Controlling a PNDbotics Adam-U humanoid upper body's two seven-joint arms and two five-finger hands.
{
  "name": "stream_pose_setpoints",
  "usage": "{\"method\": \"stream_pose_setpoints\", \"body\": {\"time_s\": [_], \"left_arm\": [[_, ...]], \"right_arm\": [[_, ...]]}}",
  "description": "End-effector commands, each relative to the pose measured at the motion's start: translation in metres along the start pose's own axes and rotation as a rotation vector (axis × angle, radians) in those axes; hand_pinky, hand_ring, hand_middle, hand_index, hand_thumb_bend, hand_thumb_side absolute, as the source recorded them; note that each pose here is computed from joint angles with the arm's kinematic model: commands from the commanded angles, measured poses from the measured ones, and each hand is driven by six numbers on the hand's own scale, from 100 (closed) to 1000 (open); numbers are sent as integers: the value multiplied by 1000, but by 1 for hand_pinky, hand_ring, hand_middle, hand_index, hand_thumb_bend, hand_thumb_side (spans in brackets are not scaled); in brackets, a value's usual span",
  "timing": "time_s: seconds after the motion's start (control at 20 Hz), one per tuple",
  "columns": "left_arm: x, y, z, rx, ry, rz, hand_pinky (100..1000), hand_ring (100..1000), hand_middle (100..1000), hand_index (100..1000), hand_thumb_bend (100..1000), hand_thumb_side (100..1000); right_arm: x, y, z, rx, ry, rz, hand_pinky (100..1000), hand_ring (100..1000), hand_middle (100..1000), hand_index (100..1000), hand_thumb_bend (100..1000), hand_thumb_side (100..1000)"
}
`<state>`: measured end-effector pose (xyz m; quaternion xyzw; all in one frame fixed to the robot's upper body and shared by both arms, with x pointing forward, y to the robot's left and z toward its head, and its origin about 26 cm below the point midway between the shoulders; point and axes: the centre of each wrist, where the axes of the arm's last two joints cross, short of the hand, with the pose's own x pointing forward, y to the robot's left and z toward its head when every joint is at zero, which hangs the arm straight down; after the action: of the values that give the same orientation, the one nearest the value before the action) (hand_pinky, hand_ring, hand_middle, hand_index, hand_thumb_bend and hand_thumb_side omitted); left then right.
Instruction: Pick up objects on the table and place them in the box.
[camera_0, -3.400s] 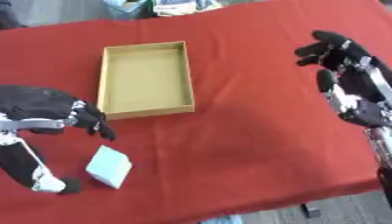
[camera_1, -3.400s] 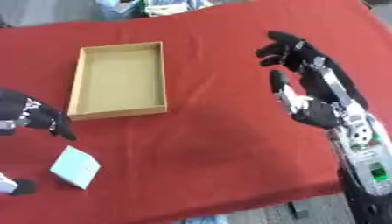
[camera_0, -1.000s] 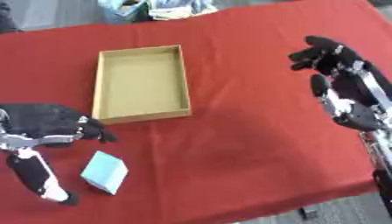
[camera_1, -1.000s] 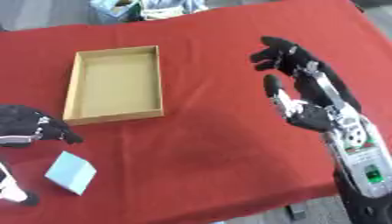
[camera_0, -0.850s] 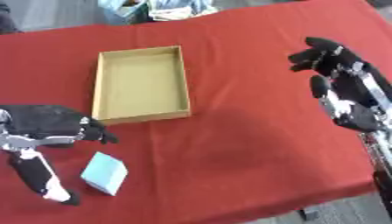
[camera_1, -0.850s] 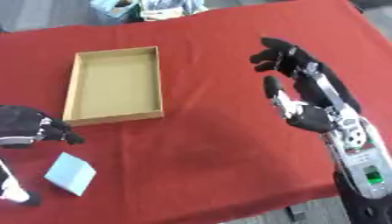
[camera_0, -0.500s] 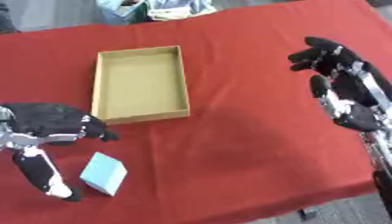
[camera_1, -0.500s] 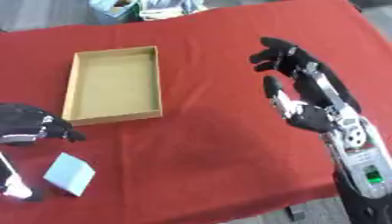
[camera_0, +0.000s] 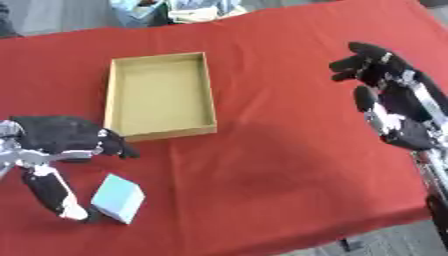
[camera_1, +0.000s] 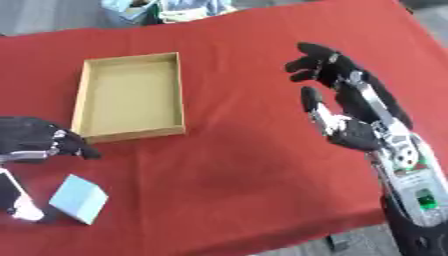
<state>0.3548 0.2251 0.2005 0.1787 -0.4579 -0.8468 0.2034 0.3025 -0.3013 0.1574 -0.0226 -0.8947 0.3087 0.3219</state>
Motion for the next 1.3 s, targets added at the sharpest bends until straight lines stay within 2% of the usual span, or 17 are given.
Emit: {"method": "stream_pose_setpoints", "body": {"time_s": [0.05,0.35,0.4,0.45,0.5,0.7,1.05,1.3], "left_arm": [[-2,8,2,-49,-34,-62,761,718,733,901,574,434],[-1,4,-1,-53,-50,-33,746,702,711,829,471,391],[-2,3,-1,-52,-51,-26,739,693,695,801,414,355],[-2,3,-2,-48,-52,-19,738,691,692,797,406,349],[-2,2,-2,-41,-53,-13,732,683,666,762,346,306],[-3,8,6,6,-46,5,720,663,622,721,260,252],[-13,38,43,136,27,30,718,660,616,721,260,190],[-35,52,42,204,96,46,724,664,617,726,273,162]], "right_arm": [[4,-7,-3,8,-11,24,738,813,699,934,100,503],[3,-7,-3,7,-10,24,738,813,699,934,100,505],[3,-7,-3,7,-10,24,738,813,699,934,100,505],[3,-7,-3,7,-10,23,738,813,699,934,100,505],[3,-7,-3,7,-10,23,738,813,699,934,100,505],[3,-8,-2,5,-8,25,738,813,699,934,100,506],[3,-8,-1,5,-4,25,738,813,699,934,100,505],[3,-7,-1,8,-3,22,738,813,699,934,100,506]]}}
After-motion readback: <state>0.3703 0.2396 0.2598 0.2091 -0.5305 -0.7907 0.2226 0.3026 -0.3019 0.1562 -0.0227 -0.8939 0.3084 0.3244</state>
